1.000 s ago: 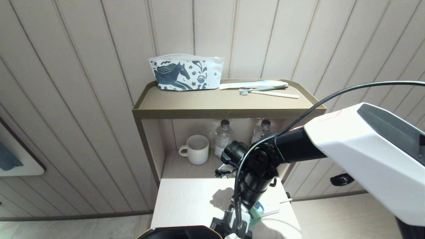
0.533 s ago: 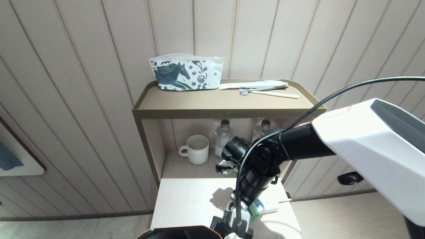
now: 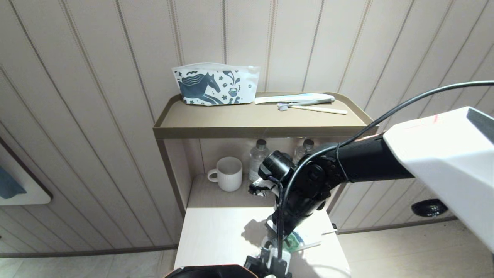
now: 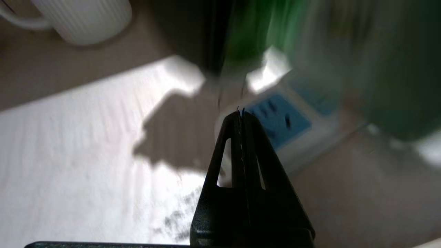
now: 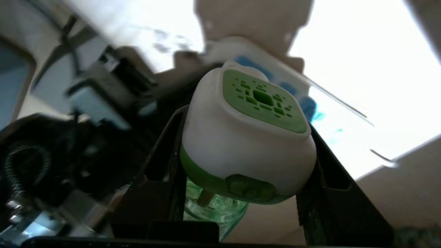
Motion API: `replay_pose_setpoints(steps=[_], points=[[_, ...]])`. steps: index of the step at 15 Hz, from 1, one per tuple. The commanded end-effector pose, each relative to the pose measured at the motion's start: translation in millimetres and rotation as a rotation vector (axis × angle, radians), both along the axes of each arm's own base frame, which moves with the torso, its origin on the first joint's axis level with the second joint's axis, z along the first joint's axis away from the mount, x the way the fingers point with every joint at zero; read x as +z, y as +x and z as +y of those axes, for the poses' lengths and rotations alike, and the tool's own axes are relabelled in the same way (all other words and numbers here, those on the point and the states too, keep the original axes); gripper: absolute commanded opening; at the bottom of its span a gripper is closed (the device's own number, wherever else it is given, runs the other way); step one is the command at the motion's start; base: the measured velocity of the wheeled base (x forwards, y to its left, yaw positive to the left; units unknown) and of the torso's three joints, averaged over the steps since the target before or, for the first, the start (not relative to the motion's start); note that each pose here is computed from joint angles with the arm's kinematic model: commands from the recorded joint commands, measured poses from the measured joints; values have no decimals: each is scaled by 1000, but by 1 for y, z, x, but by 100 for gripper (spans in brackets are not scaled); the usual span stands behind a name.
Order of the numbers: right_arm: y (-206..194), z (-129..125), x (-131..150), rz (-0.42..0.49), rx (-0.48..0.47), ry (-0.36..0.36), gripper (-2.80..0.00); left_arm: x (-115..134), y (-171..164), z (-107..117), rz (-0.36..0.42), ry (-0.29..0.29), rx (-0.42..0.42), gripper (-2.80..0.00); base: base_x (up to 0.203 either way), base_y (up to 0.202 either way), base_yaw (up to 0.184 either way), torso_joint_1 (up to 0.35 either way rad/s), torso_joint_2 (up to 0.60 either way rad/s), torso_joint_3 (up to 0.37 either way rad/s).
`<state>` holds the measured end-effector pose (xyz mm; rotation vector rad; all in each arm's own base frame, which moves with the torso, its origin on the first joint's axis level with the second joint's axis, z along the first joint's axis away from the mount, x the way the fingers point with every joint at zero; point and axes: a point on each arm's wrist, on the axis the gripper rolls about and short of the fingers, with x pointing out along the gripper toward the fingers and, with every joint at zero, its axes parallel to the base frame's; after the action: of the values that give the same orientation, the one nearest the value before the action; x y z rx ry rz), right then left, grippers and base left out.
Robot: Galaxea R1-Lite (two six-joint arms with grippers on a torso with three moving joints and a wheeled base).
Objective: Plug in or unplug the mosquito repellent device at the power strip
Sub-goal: Hold the socket with your left hand and unplug it with your right hand, then place the mosquito repellent liquid on the table
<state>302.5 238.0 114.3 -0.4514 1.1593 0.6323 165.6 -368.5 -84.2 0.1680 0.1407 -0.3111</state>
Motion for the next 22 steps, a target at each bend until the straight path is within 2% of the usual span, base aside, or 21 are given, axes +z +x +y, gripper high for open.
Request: replay_pose_setpoints(steps=[1,4,9,10,12,14,17,19,22], points=[[0,-5,-1,38,4,27,-280,5,0,-1,-21,-51,10,-280,0,0,0,0,0,0],[2,-9,-10,80,3,33,-280,5,0,-1,-22,-53,15,-280,0,0,0,0,0,0],[6,-12,-9,69,-8,36,-280,15,3,0,-32,-70,31,-280,0,0,0,0,0,0],[9,-17,-4,55,-23,41,-280,30,7,1,-45,-96,40,-280,0,0,0,0,0,0],[10,-22,5,33,-32,53,-280,80,17,7,-89,-183,66,-280,0,0,0,0,0,0],[10,-27,12,18,-41,60,-280,120,27,25,-124,-228,102,-280,0,0,0,0,0,0],[11,-35,15,3,-70,43,-280,131,33,46,-125,-208,137,-280,0,0,0,0,0,0],[8,-38,20,-8,-73,47,-280,158,31,80,-133,-214,178,-280,0,0,0,0,0,0],[-1,-43,34,-30,-70,61,-280,179,29,134,-132,-192,257,-280,0,0,0,0,0,0]])
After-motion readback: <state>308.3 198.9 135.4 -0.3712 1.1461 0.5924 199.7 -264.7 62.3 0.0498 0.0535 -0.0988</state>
